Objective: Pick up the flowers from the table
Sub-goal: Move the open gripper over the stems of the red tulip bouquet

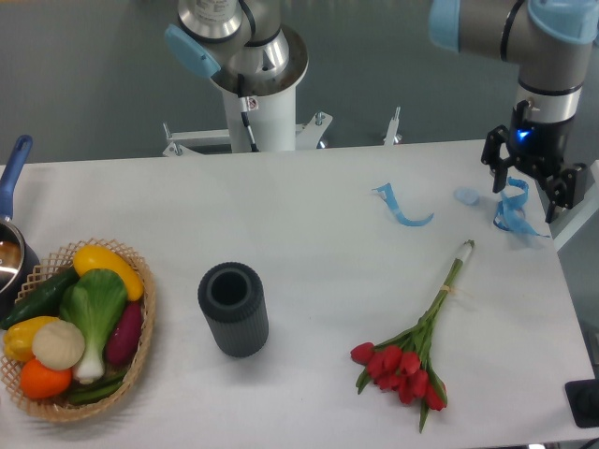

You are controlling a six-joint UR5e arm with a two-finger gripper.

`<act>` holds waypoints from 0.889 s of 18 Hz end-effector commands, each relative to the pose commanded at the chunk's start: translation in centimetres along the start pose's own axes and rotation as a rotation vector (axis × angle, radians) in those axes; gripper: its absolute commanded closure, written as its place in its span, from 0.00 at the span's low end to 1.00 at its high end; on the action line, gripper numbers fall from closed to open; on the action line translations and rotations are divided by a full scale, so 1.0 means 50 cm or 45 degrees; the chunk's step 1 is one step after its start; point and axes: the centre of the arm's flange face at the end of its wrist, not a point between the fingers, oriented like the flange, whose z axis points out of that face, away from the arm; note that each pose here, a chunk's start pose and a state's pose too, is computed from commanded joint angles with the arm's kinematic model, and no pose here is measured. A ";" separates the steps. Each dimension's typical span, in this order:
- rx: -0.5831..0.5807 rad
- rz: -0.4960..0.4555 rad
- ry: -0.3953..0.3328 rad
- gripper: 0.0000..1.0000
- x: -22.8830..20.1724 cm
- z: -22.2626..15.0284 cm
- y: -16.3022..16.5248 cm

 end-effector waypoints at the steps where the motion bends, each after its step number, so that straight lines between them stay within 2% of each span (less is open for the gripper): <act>1: -0.004 0.004 -0.001 0.00 0.001 0.001 0.001; 10: -0.001 -0.021 0.053 0.00 0.031 0.041 -0.004; 14: 0.006 -0.123 0.077 0.00 0.047 0.068 -0.020; 16: 0.012 -0.138 0.101 0.00 0.053 0.088 -0.035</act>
